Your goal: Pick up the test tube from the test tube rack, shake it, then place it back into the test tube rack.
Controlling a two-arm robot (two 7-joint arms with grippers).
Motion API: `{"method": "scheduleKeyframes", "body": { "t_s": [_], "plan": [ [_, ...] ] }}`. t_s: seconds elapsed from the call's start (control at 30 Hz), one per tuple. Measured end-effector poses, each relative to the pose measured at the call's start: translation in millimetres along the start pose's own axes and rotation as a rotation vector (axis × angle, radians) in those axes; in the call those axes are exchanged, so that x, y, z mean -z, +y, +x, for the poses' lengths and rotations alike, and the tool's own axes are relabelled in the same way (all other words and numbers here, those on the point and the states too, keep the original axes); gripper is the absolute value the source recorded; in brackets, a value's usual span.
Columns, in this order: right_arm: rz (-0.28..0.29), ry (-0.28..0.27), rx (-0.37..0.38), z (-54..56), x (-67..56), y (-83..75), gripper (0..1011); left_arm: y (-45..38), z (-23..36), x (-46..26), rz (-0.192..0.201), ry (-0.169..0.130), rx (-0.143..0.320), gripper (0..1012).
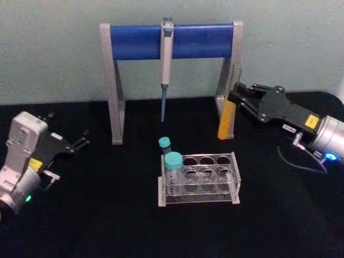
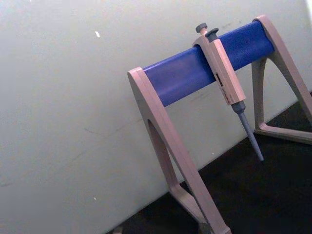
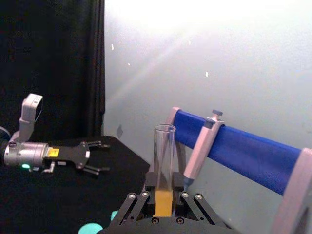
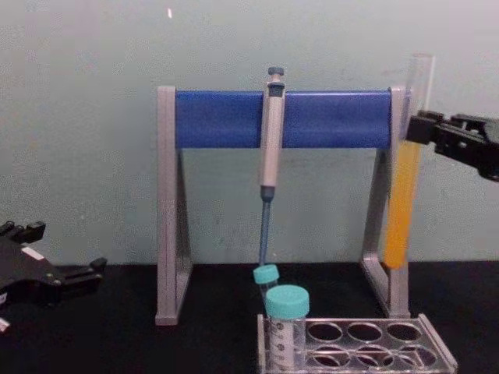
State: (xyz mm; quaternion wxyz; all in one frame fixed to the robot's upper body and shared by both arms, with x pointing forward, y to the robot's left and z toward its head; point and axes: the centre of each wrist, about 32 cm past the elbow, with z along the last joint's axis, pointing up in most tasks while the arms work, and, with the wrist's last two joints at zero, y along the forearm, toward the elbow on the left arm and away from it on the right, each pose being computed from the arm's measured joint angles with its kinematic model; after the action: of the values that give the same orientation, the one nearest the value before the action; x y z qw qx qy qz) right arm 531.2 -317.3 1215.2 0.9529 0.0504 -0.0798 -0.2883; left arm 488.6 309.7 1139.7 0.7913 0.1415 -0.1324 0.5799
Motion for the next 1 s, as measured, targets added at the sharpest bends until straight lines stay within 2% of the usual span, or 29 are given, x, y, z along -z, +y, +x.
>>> {"method": "scheduleKeyframes", "body": {
  "t_s": [0.27, 0.5, 0.73, 1.0],
  "plan": [
    [0.024, 0.026, -0.066, -7.1, -1.3, 10.5, 204, 0.0, 0.0, 0.0, 0.0, 0.0, 0.0, 1001],
    [0.048, 0.067, -0.148, -15.3, -2.8, 9.3, 204, 0.0, 0.0, 0.0, 0.0, 0.0, 0.0, 1001],
    [0.056, 0.088, -0.196, -16.0, -3.1, -4.2, 204, 0.0, 0.0, 0.0, 0.0, 0.0, 0.0, 1001],
    [0.041, 0.075, -0.18, -11.0, 0.1, -19.0, 204, 0.0, 0.0, 0.0, 0.0, 0.0, 0.0, 1001]
  ]
}}
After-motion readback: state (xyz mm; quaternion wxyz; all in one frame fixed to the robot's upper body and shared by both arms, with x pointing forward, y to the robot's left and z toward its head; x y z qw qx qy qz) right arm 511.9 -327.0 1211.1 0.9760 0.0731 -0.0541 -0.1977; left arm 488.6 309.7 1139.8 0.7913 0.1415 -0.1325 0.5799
